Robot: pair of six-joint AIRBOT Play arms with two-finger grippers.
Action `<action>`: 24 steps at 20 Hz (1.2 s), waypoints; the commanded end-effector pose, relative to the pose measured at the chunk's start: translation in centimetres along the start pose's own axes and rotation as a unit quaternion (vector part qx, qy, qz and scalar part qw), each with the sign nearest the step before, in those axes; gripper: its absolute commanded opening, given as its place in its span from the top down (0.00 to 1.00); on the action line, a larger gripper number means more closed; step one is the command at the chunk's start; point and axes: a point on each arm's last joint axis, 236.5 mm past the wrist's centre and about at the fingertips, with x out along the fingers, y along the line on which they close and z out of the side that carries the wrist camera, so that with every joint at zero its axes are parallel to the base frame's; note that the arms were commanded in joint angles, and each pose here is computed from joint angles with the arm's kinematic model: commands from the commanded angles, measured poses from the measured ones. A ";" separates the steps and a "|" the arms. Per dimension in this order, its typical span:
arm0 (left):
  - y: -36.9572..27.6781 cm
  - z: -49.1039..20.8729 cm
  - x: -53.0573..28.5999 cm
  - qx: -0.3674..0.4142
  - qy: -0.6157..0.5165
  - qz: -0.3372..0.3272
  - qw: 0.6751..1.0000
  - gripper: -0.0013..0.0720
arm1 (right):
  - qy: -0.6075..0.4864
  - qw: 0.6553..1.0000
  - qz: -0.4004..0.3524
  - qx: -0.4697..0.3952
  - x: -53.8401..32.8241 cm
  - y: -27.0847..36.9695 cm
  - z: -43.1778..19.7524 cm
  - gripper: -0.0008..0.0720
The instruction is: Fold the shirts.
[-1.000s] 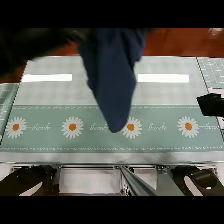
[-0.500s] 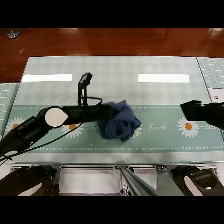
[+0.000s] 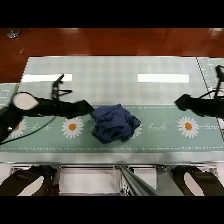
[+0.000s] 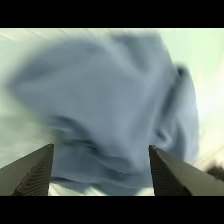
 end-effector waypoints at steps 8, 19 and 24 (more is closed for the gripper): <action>0.4 -4.0 2.0 -0.180 -0.033 -0.231 0.956 0.03 | 0.100 0.975 0.125 0.156 5.9 -1.1 -9.5 0.13; -5.9 2.6 5.1 -0.039 0.004 -0.271 0.962 0.94 | 0.198 0.972 0.127 0.014 5.9 3.8 -15.9 0.13; -4.6 3.0 4.9 -0.033 -0.002 -0.256 0.966 0.94 | 0.280 0.944 0.174 0.007 5.4 9.8 -20.9 0.13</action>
